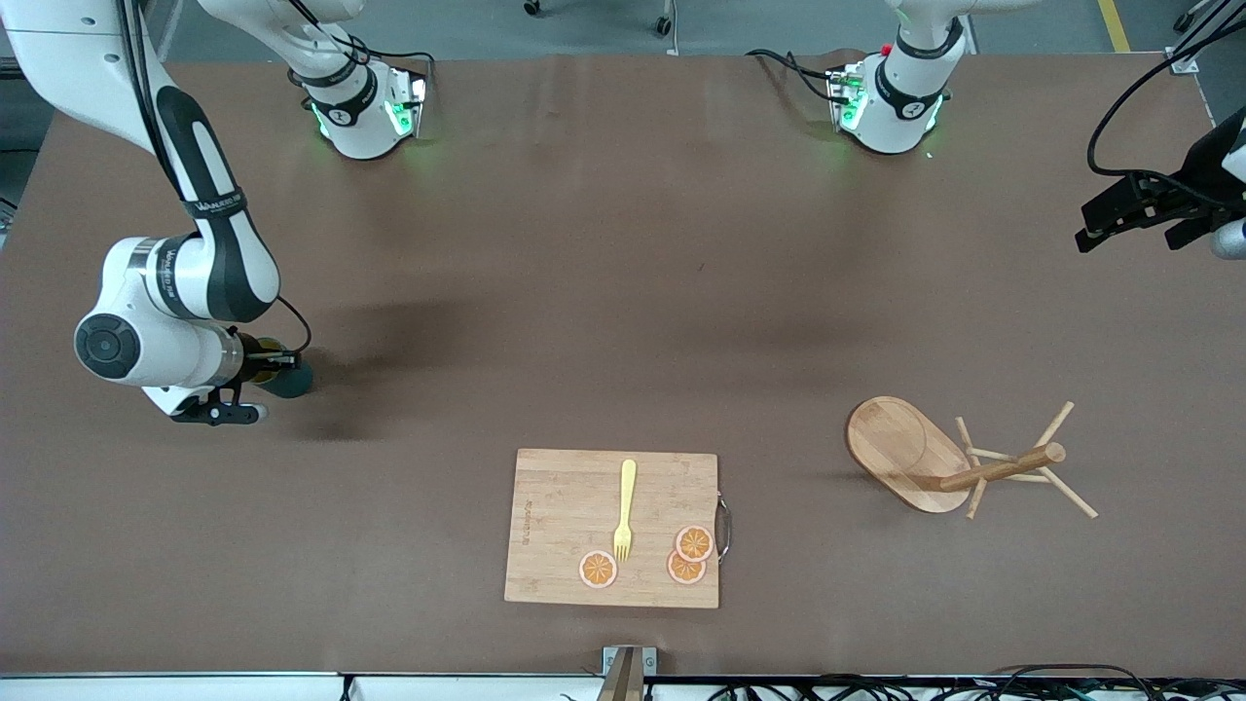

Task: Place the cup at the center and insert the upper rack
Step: 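Close the right gripper on the teal mug's rim, then carry the teal mug with the right gripper to the table center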

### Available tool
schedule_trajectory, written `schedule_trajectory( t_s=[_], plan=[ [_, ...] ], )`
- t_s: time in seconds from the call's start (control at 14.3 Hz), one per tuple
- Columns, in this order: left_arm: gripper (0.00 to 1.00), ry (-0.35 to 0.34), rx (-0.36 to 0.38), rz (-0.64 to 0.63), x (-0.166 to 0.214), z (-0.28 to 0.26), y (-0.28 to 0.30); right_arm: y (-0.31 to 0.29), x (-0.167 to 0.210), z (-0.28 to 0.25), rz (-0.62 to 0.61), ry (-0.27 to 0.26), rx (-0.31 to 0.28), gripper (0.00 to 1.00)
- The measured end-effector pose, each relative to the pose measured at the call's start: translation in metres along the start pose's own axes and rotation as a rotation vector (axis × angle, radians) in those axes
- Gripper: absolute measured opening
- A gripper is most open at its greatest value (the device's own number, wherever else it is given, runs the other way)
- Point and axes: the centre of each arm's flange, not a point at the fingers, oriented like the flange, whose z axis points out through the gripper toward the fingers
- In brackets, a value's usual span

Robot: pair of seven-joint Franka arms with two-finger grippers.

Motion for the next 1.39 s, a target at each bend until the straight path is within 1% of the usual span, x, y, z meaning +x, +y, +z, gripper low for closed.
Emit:
schedule_trajectory(
  t_s=[0.14,0.21,0.35,0.42,0.56,0.7,0.84,0.98,1.25,1.39],
  plan=[
    [1.0,0.0,0.0,0.0,0.0,0.0,0.0,0.0,0.0,0.002,0.0,-0.003,0.0,0.11],
    [1.0,0.0,0.0,0.0,0.0,0.0,0.0,0.0,0.0,0.002,-0.001,-0.003,0.0,0.04],
    [1.0,0.0,0.0,0.0,0.0,0.0,0.0,-0.004,0.002,-0.001,-0.006,-0.001,-0.001,0.04],
    [1.0,0.0,0.0,0.001,0.0,0.0,0.0,-0.009,0.003,-0.007,-0.011,-0.009,-0.003,0.04],
    [1.0,0.0,0.0,0.001,0.0,0.0,0.001,-0.035,0.008,-0.036,-0.018,-0.03,-0.016,0.04],
    [1.0,0.0,0.0,0.001,0.0,0.0,0.001,-0.087,0.011,-0.074,-0.039,-0.008,-0.037,0.04],
    [1.0,0.0,0.0,0.002,0.0,0.0,0.001,-0.157,0.003,-0.091,-0.079,0.02,-0.04,0.04],
    [1.0,0.0,0.0,0.002,0.0,0.0,0.001,-0.228,-0.012,-0.087,-0.099,0.018,-0.02,0.04],
    [1.0,0.0,0.0,0.002,0.0,0.0,0.001,-0.366,-0.05,-0.069,-0.228,0.036,-0.058,0.04],
    [1.0,0.0,0.0,0.002,0.0,0.0,0.001,-0.424,-0.07,-0.063,-0.223,0.058,-0.069,0.04]
  ],
)
